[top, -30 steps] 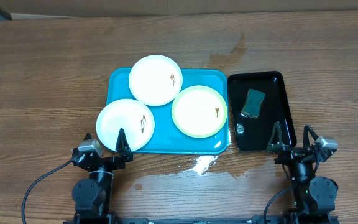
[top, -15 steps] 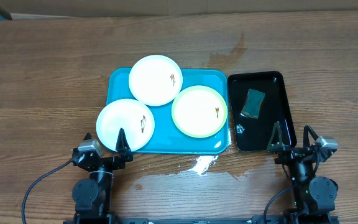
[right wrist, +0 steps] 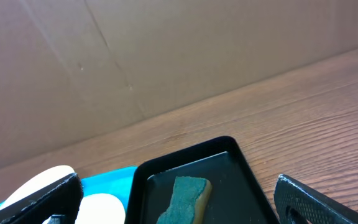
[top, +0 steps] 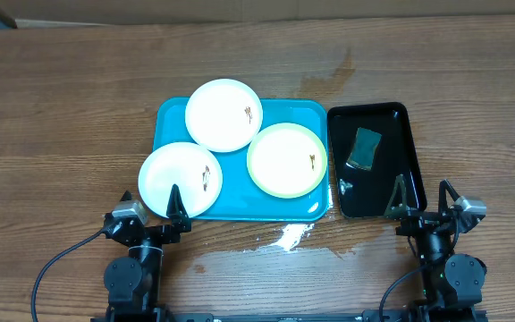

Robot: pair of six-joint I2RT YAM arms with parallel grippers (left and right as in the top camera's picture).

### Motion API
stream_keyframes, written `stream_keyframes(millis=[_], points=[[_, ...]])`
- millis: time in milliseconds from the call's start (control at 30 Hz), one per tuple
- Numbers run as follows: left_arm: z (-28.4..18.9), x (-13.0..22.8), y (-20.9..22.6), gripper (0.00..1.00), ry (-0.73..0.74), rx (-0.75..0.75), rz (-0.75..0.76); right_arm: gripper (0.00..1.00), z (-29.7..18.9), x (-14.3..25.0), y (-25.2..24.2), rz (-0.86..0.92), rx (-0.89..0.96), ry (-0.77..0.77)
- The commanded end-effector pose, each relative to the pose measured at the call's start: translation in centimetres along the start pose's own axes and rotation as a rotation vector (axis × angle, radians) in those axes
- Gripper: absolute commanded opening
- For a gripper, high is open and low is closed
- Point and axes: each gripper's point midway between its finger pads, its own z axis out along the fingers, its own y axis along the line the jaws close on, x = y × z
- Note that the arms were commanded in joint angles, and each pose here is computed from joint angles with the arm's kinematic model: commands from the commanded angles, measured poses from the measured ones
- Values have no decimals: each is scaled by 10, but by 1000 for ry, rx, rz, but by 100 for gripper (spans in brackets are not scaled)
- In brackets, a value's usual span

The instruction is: Clean dirty plates on tray and stack at the side

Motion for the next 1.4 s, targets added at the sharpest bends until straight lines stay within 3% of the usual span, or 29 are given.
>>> stream_keyframes(millis=[0,367,700,800,1033,1167,1367], points=[[0,3,-3,100,10,15,1,100,0,1,-3,-10,12,-9],[0,3,-3,100,10,15,1,100,-3,-4,12,-8,-52,20],[0,3,-3,100,10,15,1,100,-14,-104,44,-12,-16,44],[0,3,-3,100,10,16,1,100,-3,-133,57,-15,18,146],[0,3,-3,100,10,16,1,100,23,-162,87,-43,54,564],[0,3,-3,100,10,15,1,100,37,-161,116,17,-40,750],[0,3,-3,100,10,15,1,100,61,-124,103,118,57,898]])
